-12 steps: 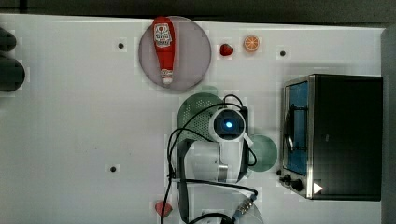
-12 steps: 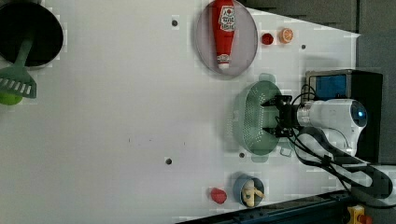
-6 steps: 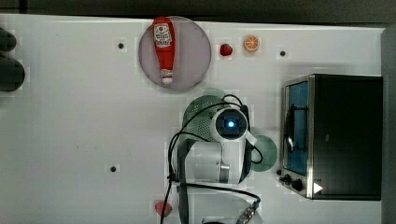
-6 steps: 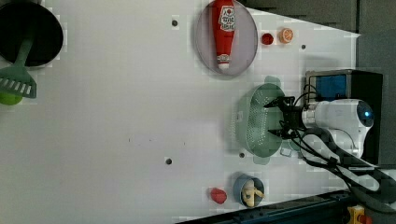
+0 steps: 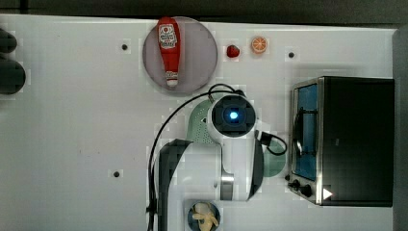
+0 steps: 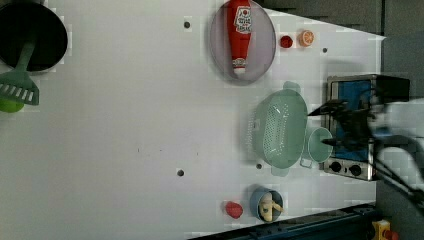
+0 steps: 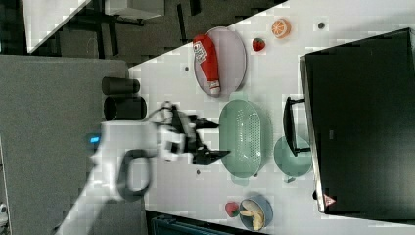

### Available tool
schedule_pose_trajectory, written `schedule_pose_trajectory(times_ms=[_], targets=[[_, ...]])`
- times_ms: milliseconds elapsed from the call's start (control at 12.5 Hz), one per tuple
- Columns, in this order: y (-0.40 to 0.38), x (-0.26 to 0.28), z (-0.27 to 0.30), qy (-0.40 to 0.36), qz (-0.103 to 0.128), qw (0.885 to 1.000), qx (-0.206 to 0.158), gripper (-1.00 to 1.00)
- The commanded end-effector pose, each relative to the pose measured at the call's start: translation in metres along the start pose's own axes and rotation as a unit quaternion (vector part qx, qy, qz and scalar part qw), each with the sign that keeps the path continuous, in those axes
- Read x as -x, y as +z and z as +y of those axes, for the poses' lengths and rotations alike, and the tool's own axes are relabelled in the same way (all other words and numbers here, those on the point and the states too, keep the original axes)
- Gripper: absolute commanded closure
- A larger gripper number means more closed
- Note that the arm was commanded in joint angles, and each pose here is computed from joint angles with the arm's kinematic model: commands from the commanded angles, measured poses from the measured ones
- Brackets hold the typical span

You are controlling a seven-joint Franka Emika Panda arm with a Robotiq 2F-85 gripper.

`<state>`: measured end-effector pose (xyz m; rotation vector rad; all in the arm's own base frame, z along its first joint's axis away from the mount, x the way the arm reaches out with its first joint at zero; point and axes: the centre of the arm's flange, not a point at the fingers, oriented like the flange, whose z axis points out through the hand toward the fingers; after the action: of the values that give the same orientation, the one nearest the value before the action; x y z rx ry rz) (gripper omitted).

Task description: Drag strainer left to right.

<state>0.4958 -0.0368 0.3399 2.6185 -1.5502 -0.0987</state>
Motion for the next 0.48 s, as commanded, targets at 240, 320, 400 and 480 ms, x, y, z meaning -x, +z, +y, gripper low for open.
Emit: schedule_pose_trajectory(times_ms=[240, 320, 400, 480], targets=[[-0.161, 0.007, 0.026, -0.042, -0.029, 0.998, -0.020, -1.00], [-0.188, 0.010, 0.033, -0.048, -0.023, 0.998, -0.028, -1.00], [-0.210, 0.013, 0.040, -0.068, -0.018, 0.997, -0.029, -1.00], [-0.227, 0.018, 0.048, -0.089, -0.020, 0.996, -0.023, -1.00]])
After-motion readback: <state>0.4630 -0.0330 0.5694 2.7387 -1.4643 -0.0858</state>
